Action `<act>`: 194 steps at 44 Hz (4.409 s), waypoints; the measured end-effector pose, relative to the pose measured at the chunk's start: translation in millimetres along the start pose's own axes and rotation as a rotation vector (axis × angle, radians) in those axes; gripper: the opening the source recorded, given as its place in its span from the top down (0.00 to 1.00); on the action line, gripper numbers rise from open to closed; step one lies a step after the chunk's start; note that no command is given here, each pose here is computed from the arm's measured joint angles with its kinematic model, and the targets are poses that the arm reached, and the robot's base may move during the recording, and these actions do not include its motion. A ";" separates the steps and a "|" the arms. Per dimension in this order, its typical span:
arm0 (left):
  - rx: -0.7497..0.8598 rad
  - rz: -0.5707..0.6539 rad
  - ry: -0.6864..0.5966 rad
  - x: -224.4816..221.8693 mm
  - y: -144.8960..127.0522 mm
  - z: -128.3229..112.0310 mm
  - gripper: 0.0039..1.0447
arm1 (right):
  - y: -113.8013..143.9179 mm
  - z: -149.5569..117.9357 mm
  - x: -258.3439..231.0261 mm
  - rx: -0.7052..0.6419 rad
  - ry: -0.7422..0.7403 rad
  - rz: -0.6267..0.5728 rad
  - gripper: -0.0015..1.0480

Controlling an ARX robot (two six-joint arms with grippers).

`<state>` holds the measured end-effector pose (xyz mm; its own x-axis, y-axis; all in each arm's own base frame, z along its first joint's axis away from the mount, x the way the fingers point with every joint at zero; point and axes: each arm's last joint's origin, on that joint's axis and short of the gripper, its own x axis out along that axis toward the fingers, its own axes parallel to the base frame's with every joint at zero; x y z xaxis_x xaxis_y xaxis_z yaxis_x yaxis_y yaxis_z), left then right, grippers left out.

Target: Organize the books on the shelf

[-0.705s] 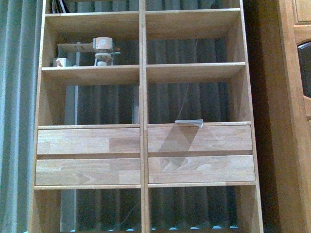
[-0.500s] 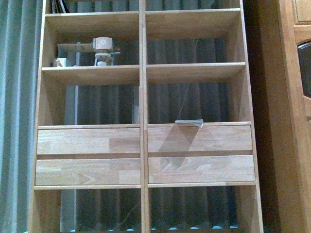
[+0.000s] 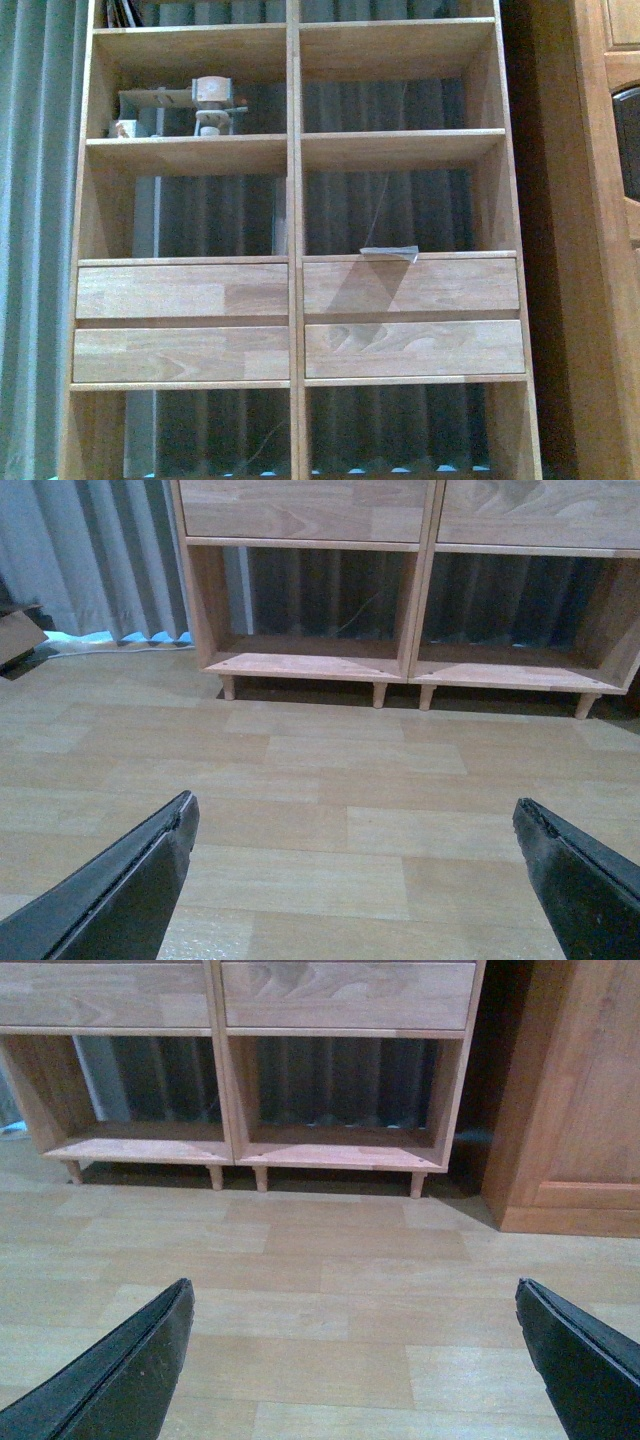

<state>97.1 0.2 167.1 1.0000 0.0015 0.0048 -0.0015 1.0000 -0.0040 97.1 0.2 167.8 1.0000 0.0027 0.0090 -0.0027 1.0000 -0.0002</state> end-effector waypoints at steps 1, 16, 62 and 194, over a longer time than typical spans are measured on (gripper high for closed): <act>0.000 0.000 0.000 0.0 0.0 0.0 0.07 | 0.0 0.0 0.0 0.000 0.000 0.000 0.07; 0.000 0.000 0.000 0.0 0.0 0.0 0.07 | 0.0 0.0 0.0 0.000 0.000 -0.001 0.07; 0.000 0.000 0.000 0.0 0.0 0.0 0.07 | 0.0 0.0 0.0 0.000 0.000 0.000 0.07; 0.000 0.000 -0.001 0.0 0.0 0.1 0.07 | 60.7 69.9 346.8 1.302 0.182 0.008 0.08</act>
<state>97.1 0.2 167.1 1.0000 0.0019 0.0055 -0.0019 1.0000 -0.0040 443.1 61.9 240.8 0.9865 0.1109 -0.1204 0.0870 0.2676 0.9596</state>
